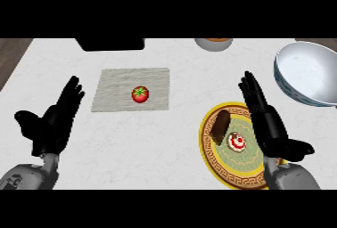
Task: Pick the cupcake from the plate and place it in the bowl
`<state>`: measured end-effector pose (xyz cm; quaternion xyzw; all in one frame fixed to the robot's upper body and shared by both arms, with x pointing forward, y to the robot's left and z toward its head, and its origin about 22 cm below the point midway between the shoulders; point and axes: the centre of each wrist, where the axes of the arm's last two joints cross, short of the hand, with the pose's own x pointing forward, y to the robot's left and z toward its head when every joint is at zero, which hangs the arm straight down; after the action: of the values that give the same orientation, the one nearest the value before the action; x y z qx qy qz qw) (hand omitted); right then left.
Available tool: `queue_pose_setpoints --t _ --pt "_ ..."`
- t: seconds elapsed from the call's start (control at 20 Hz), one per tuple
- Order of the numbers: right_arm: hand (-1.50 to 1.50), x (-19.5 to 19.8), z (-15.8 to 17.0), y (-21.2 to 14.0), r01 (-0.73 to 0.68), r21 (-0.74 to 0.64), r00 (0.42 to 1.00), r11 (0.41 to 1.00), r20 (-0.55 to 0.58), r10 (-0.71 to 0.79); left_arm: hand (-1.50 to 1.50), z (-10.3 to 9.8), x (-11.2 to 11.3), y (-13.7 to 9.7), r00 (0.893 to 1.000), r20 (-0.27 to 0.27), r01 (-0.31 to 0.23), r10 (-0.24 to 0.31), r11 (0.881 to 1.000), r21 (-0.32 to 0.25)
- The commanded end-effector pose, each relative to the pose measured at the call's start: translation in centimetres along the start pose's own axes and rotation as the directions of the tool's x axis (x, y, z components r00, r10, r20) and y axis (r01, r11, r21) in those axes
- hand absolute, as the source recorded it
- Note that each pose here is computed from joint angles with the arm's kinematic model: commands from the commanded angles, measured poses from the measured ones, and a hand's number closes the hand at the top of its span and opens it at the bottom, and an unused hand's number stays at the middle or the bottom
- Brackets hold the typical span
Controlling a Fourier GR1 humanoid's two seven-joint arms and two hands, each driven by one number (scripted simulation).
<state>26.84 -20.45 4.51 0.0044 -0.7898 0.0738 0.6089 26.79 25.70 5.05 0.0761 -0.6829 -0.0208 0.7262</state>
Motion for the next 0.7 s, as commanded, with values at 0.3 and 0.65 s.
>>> queue_pose_setpoints --t 0.3,0.65 --pt "-1.50 0.7 -3.3 -2.1 -0.484 -0.064 0.874 0.873 0.021 0.486 0.00 -2.1 3.4 4.3 0.971 0.235 0.015 -0.040 0.994 0.110" --pt "-1.50 -0.6 0.9 9.7 -0.396 -0.428 0.882 0.812 0.068 0.466 0.00 -1.8 2.3 6.6 0.962 0.273 -0.032 0.001 0.994 0.109"
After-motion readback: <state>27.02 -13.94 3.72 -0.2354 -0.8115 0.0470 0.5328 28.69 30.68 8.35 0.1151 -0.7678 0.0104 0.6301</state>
